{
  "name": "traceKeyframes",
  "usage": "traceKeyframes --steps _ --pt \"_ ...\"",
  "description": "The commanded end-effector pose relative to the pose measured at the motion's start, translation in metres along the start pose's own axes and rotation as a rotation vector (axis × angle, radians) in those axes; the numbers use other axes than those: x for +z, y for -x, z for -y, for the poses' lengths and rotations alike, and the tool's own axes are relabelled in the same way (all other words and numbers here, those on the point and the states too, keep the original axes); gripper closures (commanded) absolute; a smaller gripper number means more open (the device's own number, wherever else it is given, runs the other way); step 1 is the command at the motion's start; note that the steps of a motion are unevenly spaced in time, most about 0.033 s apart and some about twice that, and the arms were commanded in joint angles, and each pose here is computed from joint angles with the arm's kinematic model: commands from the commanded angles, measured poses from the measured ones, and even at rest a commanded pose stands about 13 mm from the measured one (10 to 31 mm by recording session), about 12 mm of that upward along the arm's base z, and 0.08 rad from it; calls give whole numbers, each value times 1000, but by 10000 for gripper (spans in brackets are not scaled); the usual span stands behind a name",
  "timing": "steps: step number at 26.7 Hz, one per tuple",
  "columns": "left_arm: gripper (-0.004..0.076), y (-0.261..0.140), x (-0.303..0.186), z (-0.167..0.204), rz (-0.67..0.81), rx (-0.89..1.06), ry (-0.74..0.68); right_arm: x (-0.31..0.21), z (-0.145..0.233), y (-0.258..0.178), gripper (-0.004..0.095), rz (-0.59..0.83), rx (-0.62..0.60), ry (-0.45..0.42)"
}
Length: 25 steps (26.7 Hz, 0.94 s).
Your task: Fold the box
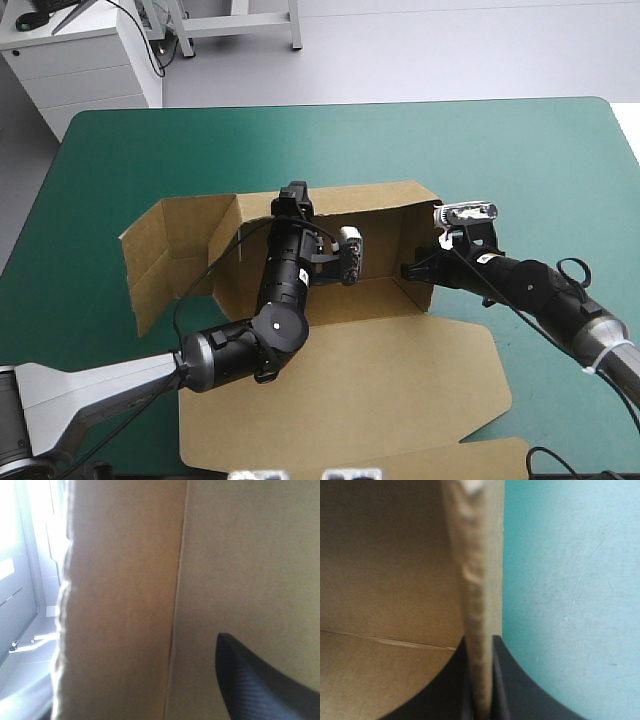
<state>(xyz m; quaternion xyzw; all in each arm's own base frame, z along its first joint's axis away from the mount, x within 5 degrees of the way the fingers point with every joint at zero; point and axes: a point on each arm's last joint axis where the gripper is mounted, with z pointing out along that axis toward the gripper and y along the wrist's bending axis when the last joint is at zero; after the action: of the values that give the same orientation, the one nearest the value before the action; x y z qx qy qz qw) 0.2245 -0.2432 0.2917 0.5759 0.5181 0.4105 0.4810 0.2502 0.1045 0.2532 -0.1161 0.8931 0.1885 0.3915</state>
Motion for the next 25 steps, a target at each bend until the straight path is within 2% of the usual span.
traceKeyframes --steps 1,8,17,25 --pt "266 2 -8 -37 37 37 164 4 2 0 926 -19 -14 -12" --pt "266 13 -10 -58 109 1 178 4 4 0 925 -22 -48 -24" --pt "266 15 -14 -69 102 -42 199 7 5 0 926 -21 -51 -36" --pt "266 47 -59 -65 166 -38 252 19 10 -1 926 -29 -29 -57"
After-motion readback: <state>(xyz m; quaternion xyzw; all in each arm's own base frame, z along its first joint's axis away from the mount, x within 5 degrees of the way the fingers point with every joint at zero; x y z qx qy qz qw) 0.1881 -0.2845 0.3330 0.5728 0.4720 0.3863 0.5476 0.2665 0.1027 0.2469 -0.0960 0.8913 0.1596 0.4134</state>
